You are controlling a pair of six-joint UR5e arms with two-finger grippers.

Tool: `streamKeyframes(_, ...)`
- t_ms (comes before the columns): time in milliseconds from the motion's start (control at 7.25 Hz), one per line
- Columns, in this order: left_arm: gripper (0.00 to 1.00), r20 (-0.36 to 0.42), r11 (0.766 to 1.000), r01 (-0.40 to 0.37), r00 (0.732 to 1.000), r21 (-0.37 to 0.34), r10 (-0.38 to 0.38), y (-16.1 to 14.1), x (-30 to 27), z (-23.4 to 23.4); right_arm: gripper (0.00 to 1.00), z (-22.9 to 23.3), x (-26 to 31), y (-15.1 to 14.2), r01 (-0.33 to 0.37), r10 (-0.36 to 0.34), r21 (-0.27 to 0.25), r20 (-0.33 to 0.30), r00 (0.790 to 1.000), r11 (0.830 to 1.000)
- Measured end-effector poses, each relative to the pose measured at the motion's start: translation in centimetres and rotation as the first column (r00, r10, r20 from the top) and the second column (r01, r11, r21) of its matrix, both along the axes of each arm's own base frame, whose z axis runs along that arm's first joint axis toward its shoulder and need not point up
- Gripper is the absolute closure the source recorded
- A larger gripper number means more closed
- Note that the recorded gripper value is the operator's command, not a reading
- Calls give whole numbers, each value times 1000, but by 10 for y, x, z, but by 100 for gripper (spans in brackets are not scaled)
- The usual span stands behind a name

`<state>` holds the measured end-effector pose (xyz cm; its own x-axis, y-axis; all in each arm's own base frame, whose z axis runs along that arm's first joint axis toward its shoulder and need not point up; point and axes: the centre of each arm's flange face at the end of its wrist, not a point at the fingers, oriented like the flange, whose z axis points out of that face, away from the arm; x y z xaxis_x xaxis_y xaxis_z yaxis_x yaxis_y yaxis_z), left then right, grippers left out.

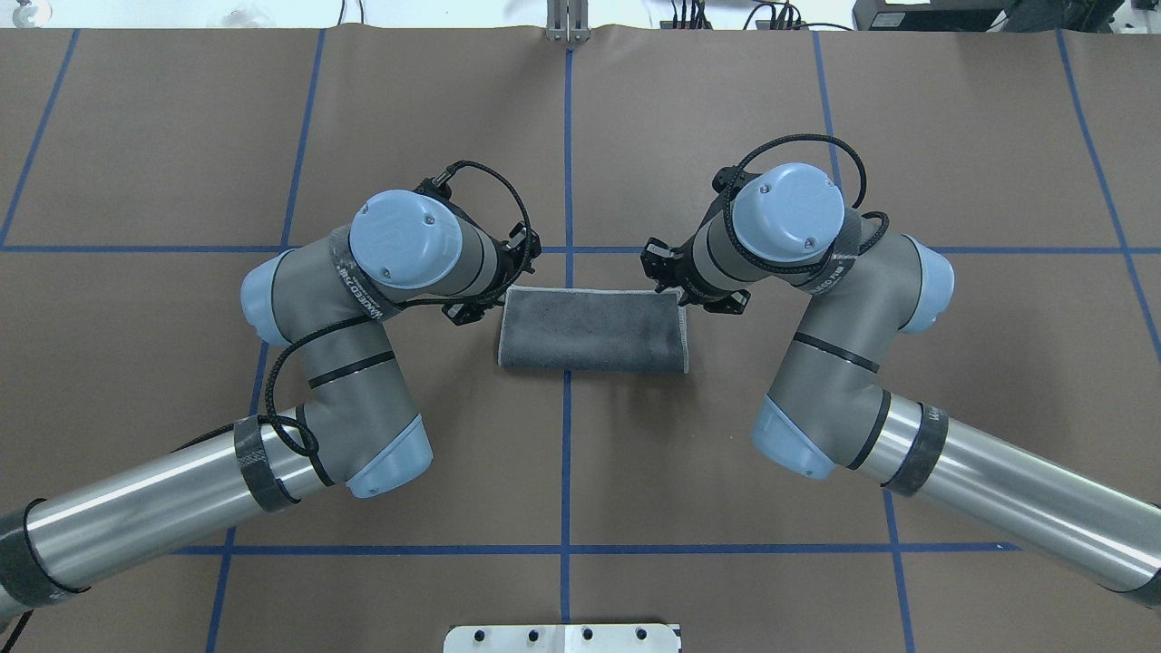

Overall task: Fold towel twice with both arms
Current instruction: 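Lower the corners onto the far edge and open both grippers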

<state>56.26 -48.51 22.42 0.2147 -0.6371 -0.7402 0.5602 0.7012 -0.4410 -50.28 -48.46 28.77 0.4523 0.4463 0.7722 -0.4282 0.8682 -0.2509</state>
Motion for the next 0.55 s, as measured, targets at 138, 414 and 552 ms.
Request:
streamKeyframes(138, 0, -13, 1000, 2, 1000, 6, -2, 0, -4, -5, 0, -2, 3, -2, -2, 2, 1, 5, 1000, 1000)
streamKeyframes(414, 0, -47, 1000, 1, 999, 17, 0, 0, -19, -22, 0, -2, 17, 6, 0, 0, 0, 24, 1000, 1000)
streamKeyframes(552, 0, -63, 1000, -7, 998, 14, 8, -2, -29, -28, 0, 1, 28, 18, -10, 11, -17, 38, 999, 1000)
